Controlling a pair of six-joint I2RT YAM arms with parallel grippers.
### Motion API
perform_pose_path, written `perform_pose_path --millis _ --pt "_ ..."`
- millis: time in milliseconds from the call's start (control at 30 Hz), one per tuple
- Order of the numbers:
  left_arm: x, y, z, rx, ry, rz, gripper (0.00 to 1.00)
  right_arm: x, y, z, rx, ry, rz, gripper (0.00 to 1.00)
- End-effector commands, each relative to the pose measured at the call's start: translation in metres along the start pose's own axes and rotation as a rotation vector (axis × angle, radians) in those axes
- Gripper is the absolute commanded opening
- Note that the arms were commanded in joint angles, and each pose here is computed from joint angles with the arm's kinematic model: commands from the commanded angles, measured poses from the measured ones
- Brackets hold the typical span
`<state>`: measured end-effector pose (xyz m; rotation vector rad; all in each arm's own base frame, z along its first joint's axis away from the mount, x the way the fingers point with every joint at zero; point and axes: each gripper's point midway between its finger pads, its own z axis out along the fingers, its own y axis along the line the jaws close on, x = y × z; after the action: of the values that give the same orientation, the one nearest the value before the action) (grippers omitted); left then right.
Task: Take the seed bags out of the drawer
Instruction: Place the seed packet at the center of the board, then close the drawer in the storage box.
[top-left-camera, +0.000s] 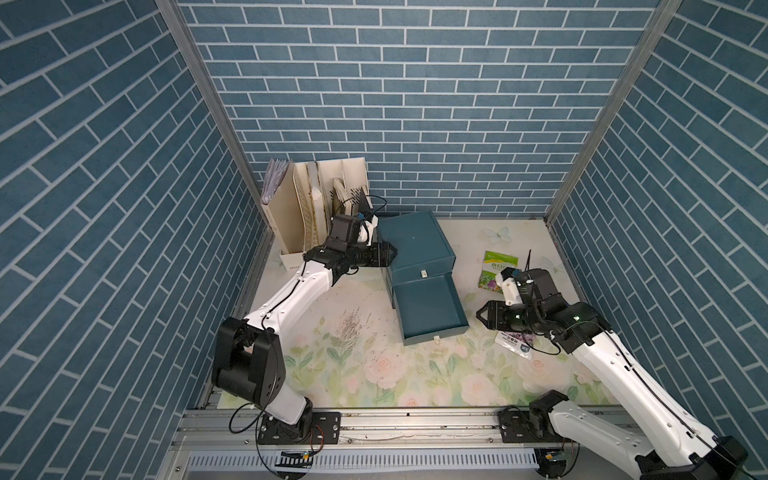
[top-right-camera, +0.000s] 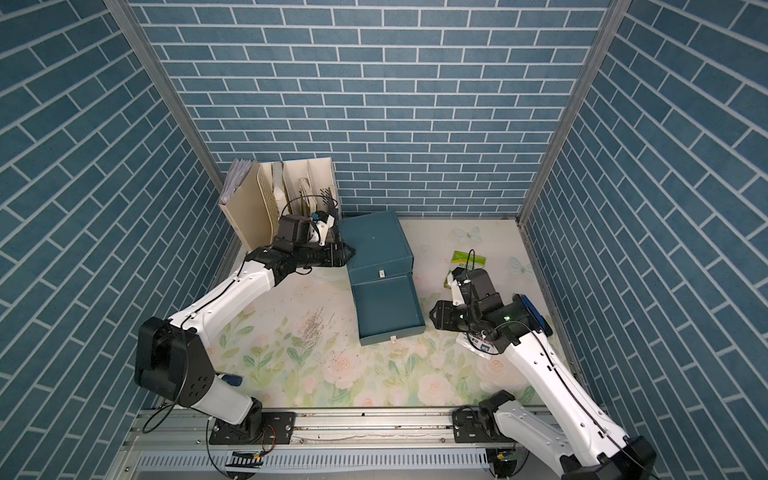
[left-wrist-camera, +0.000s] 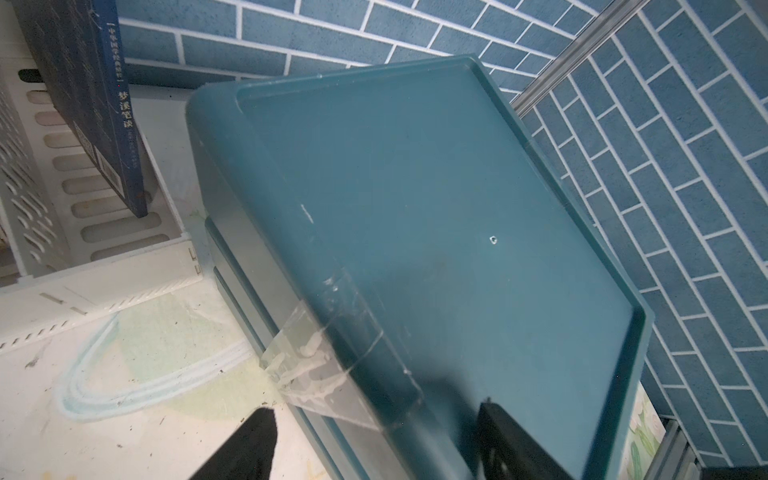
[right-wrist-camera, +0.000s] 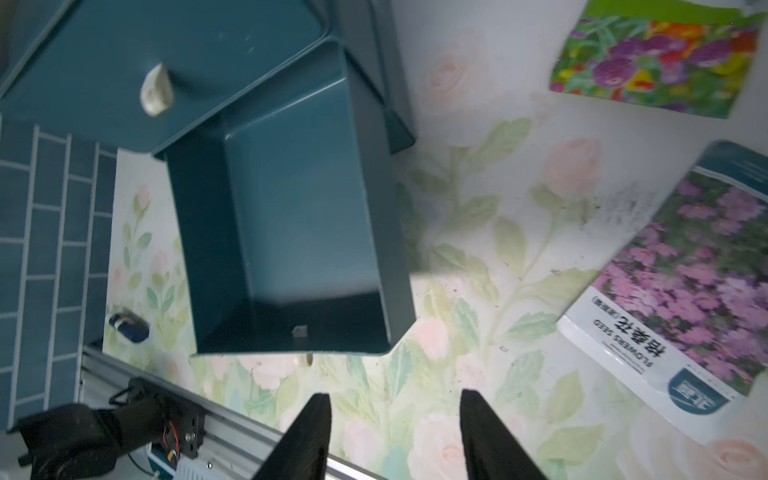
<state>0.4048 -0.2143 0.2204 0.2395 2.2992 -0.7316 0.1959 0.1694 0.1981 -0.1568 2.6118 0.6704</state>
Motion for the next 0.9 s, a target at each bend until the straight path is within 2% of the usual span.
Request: perform_pose_path --millis 0,300,533,867 --pt "0.065 0.037 0.009 -0.123 0.230 -0.039 0.80 0.008 0.022 0.002 -0.010 0.026 0.002 0.59" --pt "0.067 0.038 0.009 -0.125 0.235 -0.040 0.80 0.042 0.067 0.024 -0.048 0.064 -0.069 0.76" --pt "0.068 0.037 0.008 -0.125 0.237 -0.037 0.80 0.064 0.084 0.052 -0.020 0.044 -0.120 0.76" --pt "0.069 0.038 0.008 -0.124 0.238 -0.037 0.80 0.068 0.071 0.072 0.059 -0.057 -0.130 0.74"
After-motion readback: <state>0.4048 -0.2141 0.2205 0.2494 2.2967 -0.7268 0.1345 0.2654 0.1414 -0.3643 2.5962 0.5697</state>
